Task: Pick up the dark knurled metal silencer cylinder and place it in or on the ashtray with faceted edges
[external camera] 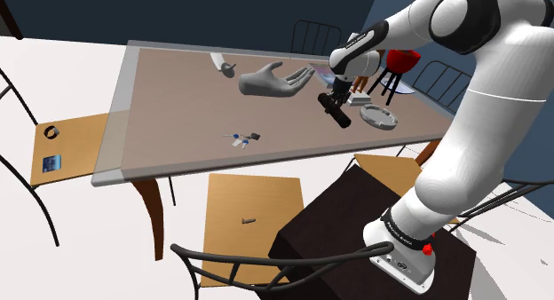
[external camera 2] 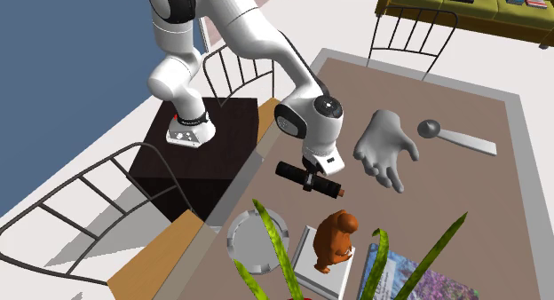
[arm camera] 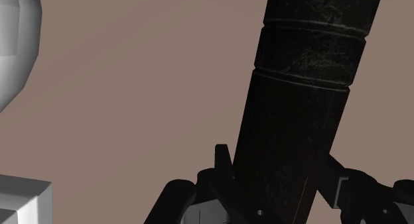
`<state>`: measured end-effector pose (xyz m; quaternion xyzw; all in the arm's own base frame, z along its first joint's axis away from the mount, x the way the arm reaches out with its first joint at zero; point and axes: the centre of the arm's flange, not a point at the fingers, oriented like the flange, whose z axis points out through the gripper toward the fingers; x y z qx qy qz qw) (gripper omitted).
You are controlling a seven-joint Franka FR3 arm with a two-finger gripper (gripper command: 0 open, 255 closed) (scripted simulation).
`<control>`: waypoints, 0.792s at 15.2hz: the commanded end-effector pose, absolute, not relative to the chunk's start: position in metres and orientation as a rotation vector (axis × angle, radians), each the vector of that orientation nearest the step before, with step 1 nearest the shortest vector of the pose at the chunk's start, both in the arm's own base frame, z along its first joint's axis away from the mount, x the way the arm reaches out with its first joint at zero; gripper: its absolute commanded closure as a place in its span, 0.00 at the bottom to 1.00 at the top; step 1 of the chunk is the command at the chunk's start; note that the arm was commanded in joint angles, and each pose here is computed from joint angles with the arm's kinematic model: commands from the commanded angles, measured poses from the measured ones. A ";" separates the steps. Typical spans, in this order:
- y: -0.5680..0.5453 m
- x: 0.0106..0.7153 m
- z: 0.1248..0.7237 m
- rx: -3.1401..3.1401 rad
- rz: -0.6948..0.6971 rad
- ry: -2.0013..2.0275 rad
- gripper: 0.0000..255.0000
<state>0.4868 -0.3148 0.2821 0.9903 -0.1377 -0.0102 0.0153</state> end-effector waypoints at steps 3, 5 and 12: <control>-0.315 0.487 0.293 3.081 -0.032 -0.427 1.00; -0.315 0.487 0.303 3.081 -0.032 -0.427 1.00; -0.315 0.487 0.340 3.081 -0.032 -0.427 1.00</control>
